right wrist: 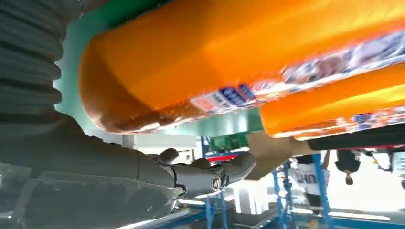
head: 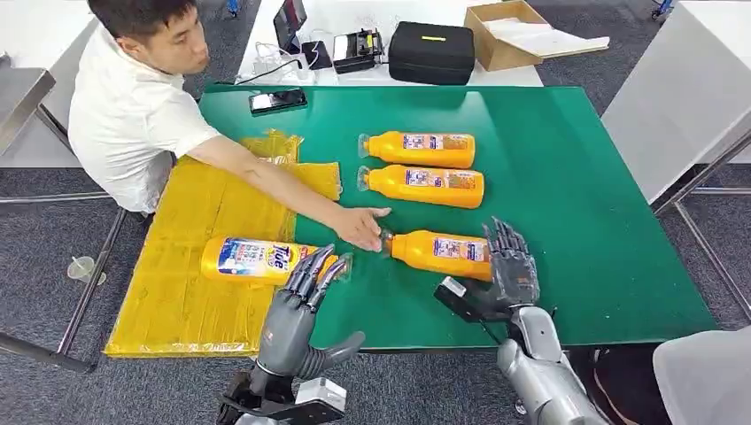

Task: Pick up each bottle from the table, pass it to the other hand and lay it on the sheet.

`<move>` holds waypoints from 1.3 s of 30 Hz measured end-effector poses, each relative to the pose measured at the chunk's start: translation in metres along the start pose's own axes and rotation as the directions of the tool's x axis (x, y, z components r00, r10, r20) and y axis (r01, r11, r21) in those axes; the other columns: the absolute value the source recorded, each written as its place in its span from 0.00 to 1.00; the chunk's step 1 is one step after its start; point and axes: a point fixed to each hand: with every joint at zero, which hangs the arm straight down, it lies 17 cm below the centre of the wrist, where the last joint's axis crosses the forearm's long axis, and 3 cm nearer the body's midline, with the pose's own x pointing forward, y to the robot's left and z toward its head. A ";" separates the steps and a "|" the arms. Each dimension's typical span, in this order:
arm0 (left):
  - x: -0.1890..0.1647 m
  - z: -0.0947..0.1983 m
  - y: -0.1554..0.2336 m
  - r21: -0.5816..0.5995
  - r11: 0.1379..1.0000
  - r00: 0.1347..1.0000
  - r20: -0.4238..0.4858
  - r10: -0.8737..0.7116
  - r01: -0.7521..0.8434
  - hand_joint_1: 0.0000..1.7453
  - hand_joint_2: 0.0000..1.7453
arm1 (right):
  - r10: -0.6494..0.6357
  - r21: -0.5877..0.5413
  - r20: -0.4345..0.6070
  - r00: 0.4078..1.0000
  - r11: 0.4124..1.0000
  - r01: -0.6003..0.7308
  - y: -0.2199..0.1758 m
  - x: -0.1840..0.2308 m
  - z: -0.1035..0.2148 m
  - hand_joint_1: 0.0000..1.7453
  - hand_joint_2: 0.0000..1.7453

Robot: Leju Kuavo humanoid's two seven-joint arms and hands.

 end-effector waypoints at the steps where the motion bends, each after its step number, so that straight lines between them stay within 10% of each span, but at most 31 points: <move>1: 0.000 0.000 0.000 0.002 1.000 1.000 0.000 0.000 0.000 0.00 1.00 | 0.001 0.003 0.003 1.000 1.000 -0.001 0.001 0.001 -0.001 0.00 1.00; 11: 0.002 -0.004 0.003 0.019 1.000 1.000 0.009 0.016 -0.017 0.00 1.00 | -0.012 0.200 -0.044 0.999 0.980 0.020 0.031 -0.011 -0.012 0.07 1.00; 12: 0.002 -0.004 0.004 0.021 1.000 1.000 0.009 0.020 -0.020 0.00 1.00 | -0.015 0.226 -0.054 0.998 0.974 0.027 0.034 -0.014 -0.015 0.22 1.00; 13: 0.002 -0.004 0.004 0.022 1.000 1.000 0.009 0.020 -0.021 0.00 1.00 | -0.014 0.246 -0.057 0.998 0.969 0.028 0.035 -0.016 -0.018 0.78 1.00; 15: 0.002 -0.005 0.005 0.023 1.000 1.000 0.009 0.020 -0.020 0.00 1.00 | -0.010 0.266 -0.064 0.998 0.964 0.027 0.036 -0.020 -0.020 1.00 1.00; 34: 0.001 -0.005 0.007 0.034 0.999 1.000 0.005 0.015 -0.015 0.00 1.00 | -0.020 0.376 -0.142 0.990 0.924 0.072 0.043 -0.030 -0.030 1.00 1.00; 39: 0.004 -0.008 0.010 0.051 0.997 0.998 0.034 0.050 -0.052 0.00 1.00 | -0.366 0.468 -0.096 0.926 0.804 0.367 0.054 0.005 -0.018 1.00 1.00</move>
